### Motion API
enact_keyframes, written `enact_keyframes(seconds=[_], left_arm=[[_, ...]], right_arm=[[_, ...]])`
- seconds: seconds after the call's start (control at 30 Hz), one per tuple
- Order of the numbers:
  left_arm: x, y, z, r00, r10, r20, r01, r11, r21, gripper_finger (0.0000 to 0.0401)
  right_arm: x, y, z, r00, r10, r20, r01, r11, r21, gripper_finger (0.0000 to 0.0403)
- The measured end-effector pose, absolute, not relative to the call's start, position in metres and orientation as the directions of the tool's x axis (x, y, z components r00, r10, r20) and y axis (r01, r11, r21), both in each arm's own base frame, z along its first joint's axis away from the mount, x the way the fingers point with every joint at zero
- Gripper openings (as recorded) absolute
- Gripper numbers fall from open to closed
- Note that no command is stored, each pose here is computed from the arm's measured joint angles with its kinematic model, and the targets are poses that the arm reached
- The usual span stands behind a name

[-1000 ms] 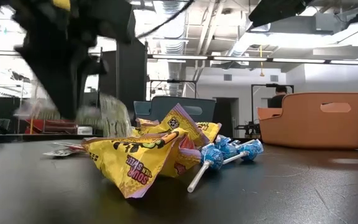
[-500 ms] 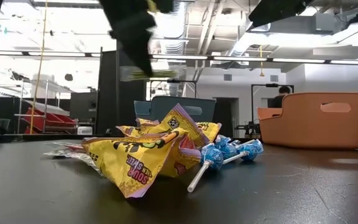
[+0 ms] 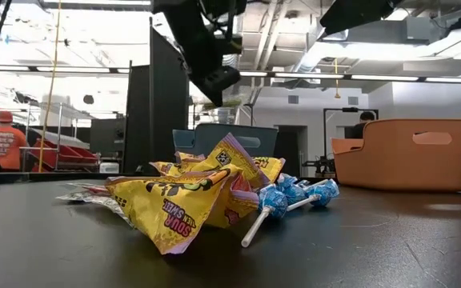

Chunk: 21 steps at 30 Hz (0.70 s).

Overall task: Sort candy
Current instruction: Put the transparent candy into the blue bin, then put the yellow candy into the yellow bin

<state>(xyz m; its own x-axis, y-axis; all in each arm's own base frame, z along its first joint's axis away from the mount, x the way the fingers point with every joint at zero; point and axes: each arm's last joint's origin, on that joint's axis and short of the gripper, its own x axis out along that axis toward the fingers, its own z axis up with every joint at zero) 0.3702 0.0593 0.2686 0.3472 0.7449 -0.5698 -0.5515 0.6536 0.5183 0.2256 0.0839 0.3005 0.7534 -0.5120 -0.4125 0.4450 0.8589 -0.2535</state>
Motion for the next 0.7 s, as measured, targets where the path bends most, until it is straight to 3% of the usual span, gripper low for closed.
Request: enact_keyframes(seconds=[0.1, 0.3, 0.4, 0.53, 0.7], left_arm=[[0.367, 0.071, 0.267, 0.337, 0.718, -0.609, -0.53, 0.679, 0.508, 0.0074], [0.366, 0.069, 0.264, 0.347, 0.676, -0.65, -0.517, 0.716, 0.469, 0.0204], [0.364, 0.057, 0.266, 0.391, 0.59, -0.706, -0.478, 0.786, 0.392, 0.0252], [0.366, 0.024, 0.27, 0.472, 0.484, -0.737, -0.386, 0.865, 0.32, 0.0269], [0.364, -0.028, 0.269, 0.524, 0.412, -0.746, -0.263, 0.911, 0.318, 0.0254]], right_arm=[[0.225, 0.085, 0.301, 0.756, -0.508, -0.413, 0.44, 0.862, -0.253, 0.026], [0.223, 0.09, 0.3, 0.765, -0.492, -0.415, 0.42, 0.87, -0.256, 0.026], [0.223, 0.091, 0.3, 0.768, -0.488, -0.415, 0.416, 0.873, -0.255, 0.026], [0.222, 0.093, 0.3, 0.772, -0.481, -0.416, 0.409, 0.876, -0.255, 0.026], [0.222, 0.093, 0.3, 0.774, -0.469, -0.425, 0.396, 0.883, -0.252, 0.026]])
